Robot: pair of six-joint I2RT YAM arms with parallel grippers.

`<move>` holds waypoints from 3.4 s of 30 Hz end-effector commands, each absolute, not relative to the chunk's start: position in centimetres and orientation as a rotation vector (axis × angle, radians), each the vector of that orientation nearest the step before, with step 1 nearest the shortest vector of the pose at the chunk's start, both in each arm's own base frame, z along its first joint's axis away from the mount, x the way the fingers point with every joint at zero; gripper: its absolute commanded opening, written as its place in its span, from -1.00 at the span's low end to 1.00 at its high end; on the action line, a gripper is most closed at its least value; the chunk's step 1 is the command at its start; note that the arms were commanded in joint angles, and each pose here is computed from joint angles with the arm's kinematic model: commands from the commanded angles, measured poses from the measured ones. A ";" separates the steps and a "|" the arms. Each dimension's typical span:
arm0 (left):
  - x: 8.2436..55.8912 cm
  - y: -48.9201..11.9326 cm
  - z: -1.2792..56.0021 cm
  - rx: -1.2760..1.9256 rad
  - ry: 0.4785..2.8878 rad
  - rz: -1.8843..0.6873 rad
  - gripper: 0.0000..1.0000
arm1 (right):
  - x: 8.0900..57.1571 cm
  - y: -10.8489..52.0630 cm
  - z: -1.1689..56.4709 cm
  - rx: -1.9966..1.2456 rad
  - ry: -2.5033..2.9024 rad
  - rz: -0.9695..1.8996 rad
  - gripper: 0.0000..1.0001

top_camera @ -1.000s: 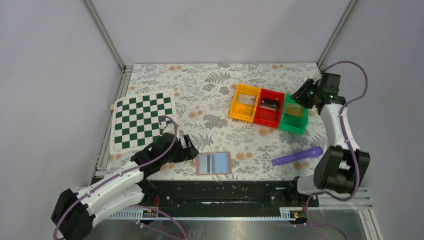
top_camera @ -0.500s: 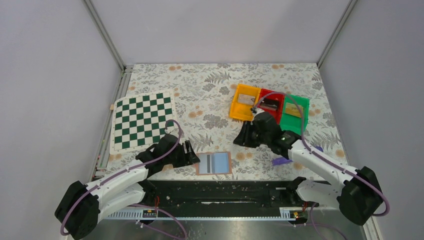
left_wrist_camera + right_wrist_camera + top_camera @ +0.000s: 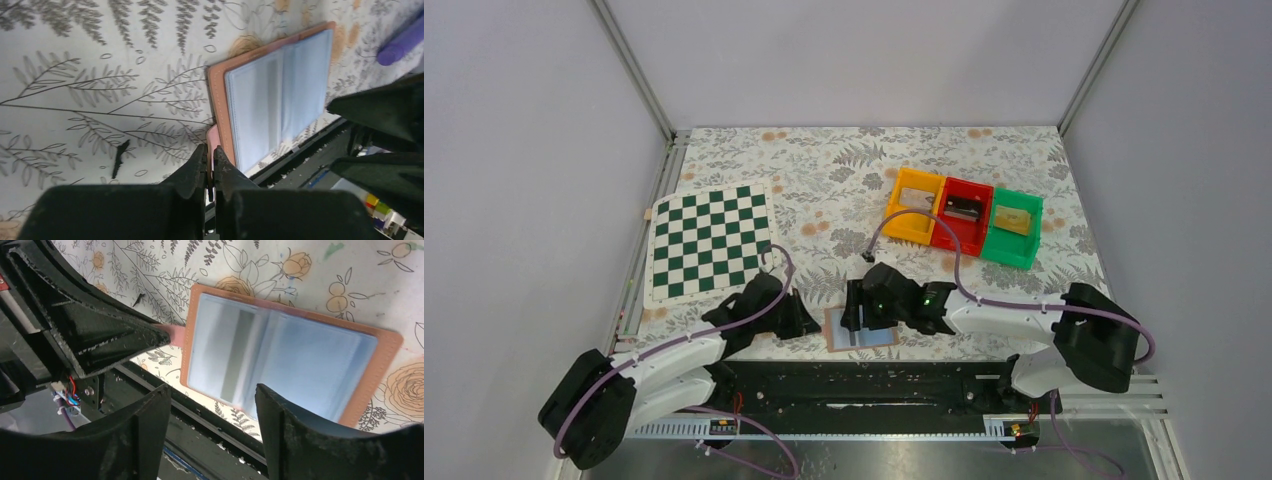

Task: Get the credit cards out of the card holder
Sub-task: Remove the credit card from the card holder.

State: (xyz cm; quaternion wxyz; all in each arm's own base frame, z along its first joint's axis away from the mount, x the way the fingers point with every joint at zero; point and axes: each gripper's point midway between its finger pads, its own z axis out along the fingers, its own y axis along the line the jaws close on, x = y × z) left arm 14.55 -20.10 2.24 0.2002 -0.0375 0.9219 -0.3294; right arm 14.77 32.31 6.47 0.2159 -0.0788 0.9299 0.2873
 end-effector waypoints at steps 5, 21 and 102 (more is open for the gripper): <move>15.2 -23.3 7.6 -0.054 2.335 -1.250 -1.00 | 16.2 34.2 8.2 -0.256 2.438 0.651 0.49; 14.9 -23.5 9.1 -0.052 2.270 -1.321 -1.00 | 15.7 34.4 6.5 -0.315 2.458 0.541 0.30; 17.4 -25.8 7.0 -0.072 2.295 -1.180 -0.18 | 16.7 28.5 1.4 -0.186 2.574 0.804 -0.69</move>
